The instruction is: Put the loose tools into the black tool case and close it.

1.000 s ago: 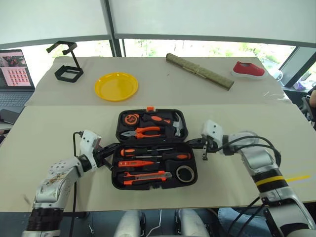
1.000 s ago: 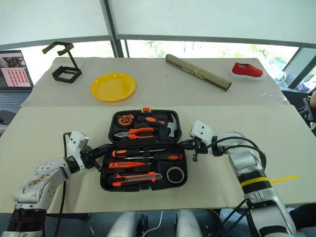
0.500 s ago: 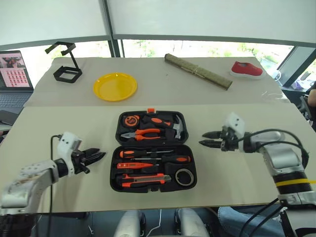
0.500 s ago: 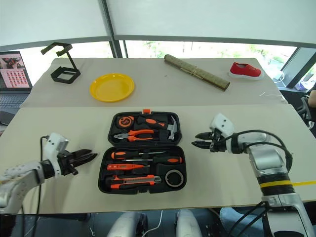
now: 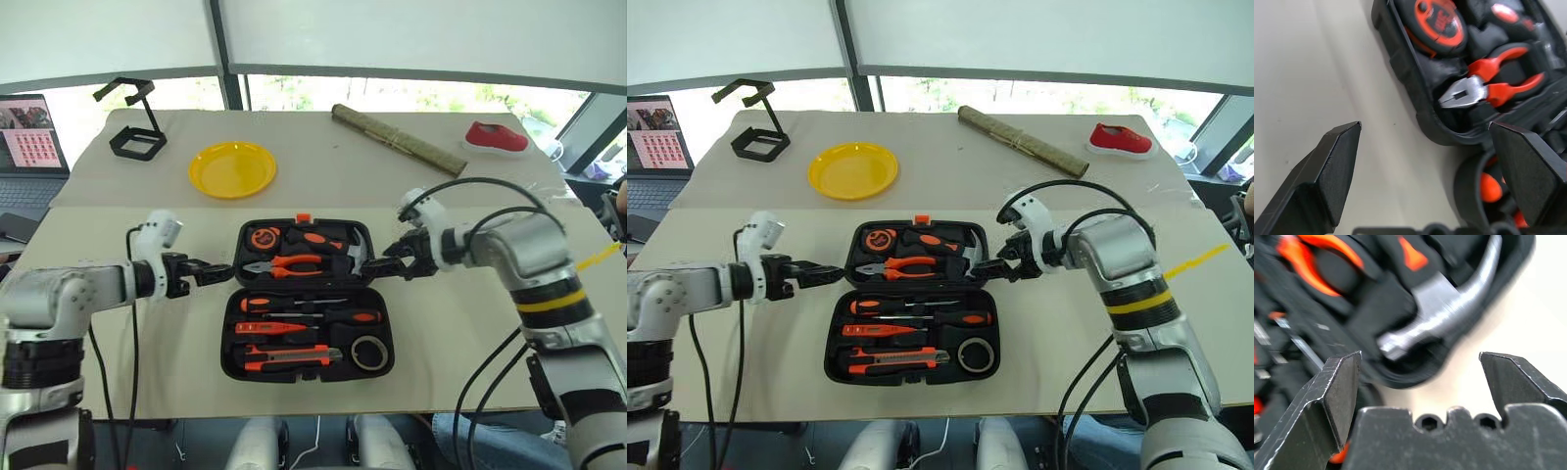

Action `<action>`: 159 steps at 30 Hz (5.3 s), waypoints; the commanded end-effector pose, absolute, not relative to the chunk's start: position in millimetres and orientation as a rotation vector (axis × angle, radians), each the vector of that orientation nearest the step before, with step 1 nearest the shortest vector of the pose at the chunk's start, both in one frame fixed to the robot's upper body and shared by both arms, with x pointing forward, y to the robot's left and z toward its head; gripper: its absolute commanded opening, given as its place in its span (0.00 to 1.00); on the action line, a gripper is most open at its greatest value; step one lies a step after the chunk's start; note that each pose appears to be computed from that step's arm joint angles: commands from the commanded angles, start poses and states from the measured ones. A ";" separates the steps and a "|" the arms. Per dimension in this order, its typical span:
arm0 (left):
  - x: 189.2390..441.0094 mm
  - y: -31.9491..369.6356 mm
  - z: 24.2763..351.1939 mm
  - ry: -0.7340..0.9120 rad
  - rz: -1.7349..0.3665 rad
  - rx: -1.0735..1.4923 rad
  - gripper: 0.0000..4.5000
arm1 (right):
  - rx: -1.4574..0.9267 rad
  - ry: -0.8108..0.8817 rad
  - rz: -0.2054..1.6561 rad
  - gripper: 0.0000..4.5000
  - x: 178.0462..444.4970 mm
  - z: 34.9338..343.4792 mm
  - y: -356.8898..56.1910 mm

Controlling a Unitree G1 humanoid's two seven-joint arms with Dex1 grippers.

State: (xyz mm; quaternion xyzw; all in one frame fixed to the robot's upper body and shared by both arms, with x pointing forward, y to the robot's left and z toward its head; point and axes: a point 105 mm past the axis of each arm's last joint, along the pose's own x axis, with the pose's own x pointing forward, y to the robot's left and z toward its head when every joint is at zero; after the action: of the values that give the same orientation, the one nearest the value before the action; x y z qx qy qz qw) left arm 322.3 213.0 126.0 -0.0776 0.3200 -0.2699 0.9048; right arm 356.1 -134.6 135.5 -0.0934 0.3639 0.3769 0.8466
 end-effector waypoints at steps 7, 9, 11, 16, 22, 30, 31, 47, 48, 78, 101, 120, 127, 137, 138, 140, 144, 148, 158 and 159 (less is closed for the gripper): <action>332.3 208.4 123.9 0.621 -0.516 -0.113 1.00 | -0.219 0.781 0.700 0.88 370.4 132.7 -135.8; 341.5 212.8 125.3 0.587 -0.456 -0.128 0.94 | -0.196 0.824 0.655 0.79 371.4 126.9 -141.1; 346.4 213.4 126.0 0.568 -0.427 -0.137 0.84 | -0.186 0.851 0.632 0.63 371.9 123.6 -144.6; 339.7 202.7 118.7 0.607 -0.475 -0.161 0.47 | -0.178 0.881 0.625 0.27 371.1 119.6 -145.9; 341.6 209.6 123.6 0.564 -0.452 -0.222 0.06 | -0.116 0.836 0.648 0.00 374.6 125.9 -138.4; 340.2 221.6 164.2 0.197 -0.527 -0.161 0.01 | -0.287 0.333 0.820 0.00 387.9 182.6 -116.4; 338.6 222.9 168.8 0.147 -0.539 -0.139 0.01 | -0.324 0.281 0.836 0.00 386.8 186.6 -115.6; 259.9 224.1 118.6 -0.150 -0.722 0.699 0.01 | -1.060 -0.221 0.848 0.00 335.8 118.6 -165.4; 253.0 225.0 111.7 -0.127 -0.748 0.704 0.08 | -1.040 -0.213 0.836 0.00 334.9 116.7 -170.4; 318.7 220.3 90.3 0.228 -0.825 0.347 0.00 | -0.757 0.283 1.155 0.00 237.0 58.0 -140.5; 262.3 240.5 100.9 0.186 -0.646 0.166 0.00 | -0.790 0.090 0.970 0.00 347.0 94.8 -123.4; 296.1 148.7 159.2 0.154 -1.208 0.321 0.00 | -0.579 0.311 1.272 0.00 224.5 96.6 -144.1; 290.8 123.0 137.4 0.275 -1.323 0.435 0.00 | -0.452 0.308 1.361 0.00 198.8 102.7 -99.6; 282.7 118.5 123.7 0.327 -1.325 0.393 0.00 | -0.439 0.258 1.372 0.00 206.6 100.5 -72.0; 283.0 117.8 124.0 0.328 -1.322 0.390 0.00 | -0.437 0.246 1.367 0.00 209.4 101.2 -68.8; 283.7 116.9 124.7 0.328 -1.317 0.385 0.00 | -0.435 0.231 1.357 0.00 213.9 101.8 -64.7; 284.3 118.1 123.4 0.335 -1.311 0.386 0.00 | -0.453 0.217 1.357 0.00 217.1 99.7 -61.4; 284.9 119.3 122.0 0.339 -1.306 0.387 0.00 | -0.454 0.198 1.345 0.00 222.6 100.7 -58.9; 282.0 122.9 115.0 0.363 -1.298 0.385 0.00 | -0.421 0.111 1.307 0.00 237.2 107.7 -46.9; 281.9 123.1 114.6 0.365 -1.297 0.384 0.00 | -0.420 0.103 1.303 0.00 238.5 107.9 -46.2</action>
State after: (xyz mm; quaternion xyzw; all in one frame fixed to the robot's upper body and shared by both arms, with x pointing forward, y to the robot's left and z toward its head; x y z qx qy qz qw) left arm 290.0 125.4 132.2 0.1828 0.1357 -0.5861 0.7776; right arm 227.1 -50.0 89.4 -0.1788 0.0989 0.6191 0.7583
